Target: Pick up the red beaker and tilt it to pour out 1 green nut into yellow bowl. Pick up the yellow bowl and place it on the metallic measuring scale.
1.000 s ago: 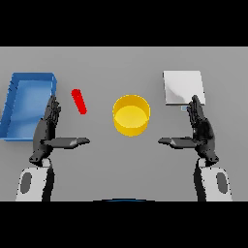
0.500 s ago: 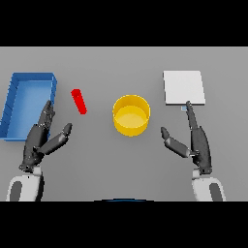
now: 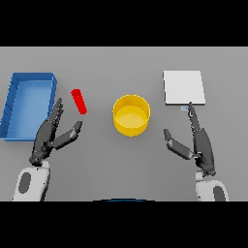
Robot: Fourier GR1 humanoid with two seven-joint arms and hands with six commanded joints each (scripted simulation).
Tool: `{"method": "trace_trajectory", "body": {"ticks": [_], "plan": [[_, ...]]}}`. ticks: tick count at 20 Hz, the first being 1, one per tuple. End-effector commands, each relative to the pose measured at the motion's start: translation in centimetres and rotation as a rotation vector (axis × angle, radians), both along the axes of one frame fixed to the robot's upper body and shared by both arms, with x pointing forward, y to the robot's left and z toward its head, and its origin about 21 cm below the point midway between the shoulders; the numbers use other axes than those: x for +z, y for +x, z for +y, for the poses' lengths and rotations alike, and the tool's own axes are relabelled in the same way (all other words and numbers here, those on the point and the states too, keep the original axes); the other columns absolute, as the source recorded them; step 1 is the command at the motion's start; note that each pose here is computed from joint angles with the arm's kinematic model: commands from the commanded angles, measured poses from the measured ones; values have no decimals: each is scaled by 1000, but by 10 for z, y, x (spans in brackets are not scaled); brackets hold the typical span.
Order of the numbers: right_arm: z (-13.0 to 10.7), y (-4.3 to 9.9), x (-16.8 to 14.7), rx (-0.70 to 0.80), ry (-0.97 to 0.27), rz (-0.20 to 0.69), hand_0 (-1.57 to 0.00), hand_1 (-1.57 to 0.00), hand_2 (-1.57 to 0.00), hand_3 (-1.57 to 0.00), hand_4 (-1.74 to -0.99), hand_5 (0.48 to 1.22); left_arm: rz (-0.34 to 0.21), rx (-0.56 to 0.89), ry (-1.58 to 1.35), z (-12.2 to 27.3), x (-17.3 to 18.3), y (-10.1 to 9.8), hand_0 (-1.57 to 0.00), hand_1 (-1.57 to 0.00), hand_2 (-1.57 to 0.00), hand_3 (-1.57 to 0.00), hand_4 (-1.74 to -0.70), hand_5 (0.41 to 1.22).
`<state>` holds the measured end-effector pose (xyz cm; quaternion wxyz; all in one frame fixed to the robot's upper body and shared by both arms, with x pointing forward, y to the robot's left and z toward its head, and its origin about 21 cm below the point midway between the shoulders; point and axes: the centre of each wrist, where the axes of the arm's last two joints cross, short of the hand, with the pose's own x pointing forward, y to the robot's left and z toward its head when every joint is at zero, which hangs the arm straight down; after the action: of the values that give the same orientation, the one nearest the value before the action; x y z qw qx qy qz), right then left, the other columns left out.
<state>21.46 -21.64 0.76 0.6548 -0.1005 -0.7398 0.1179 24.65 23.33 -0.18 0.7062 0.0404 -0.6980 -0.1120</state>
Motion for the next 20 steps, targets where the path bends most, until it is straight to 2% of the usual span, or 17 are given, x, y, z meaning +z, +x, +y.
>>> {"method": "trace_trajectory", "body": {"ticks": [1,6,8,10,14,16,20], "plan": [[2,0,1,6,3,-4,1,1,1,1,-1246,627,3,-3,7,-3,1,11,1,1,1,1,-1219,622],[-1,4,-1,8,35,-12,1,1,1,1,-1280,634,19,-16,32,-9,-16,37,1,1,1,1,-1248,650],[-3,3,-1,11,22,-18,1,1,1,1,-1278,634,6,-9,35,-8,-14,52,1,1,1,1,-1262,668],[-2,2,-4,19,22,-18,1,1,1,1,-1268,635,-5,-13,37,-9,-16,59,1,1,1,1,-1271,677],[-1,3,-1,8,20,-15,1,1,1,1,-1267,640,21,-24,44,-19,-18,80,1,1,1,1,-1292,688],[-7,2,1,7,18,-15,1,1,1,1,-1272,644,16,-34,57,-19,-22,80,1,1,1,1,-1298,691],[-2,1,-1,8,34,-3,1,1,1,1,-1269,642,37,-34,61,-22,-20,93,1,1,1,1,-1289,683]]}}
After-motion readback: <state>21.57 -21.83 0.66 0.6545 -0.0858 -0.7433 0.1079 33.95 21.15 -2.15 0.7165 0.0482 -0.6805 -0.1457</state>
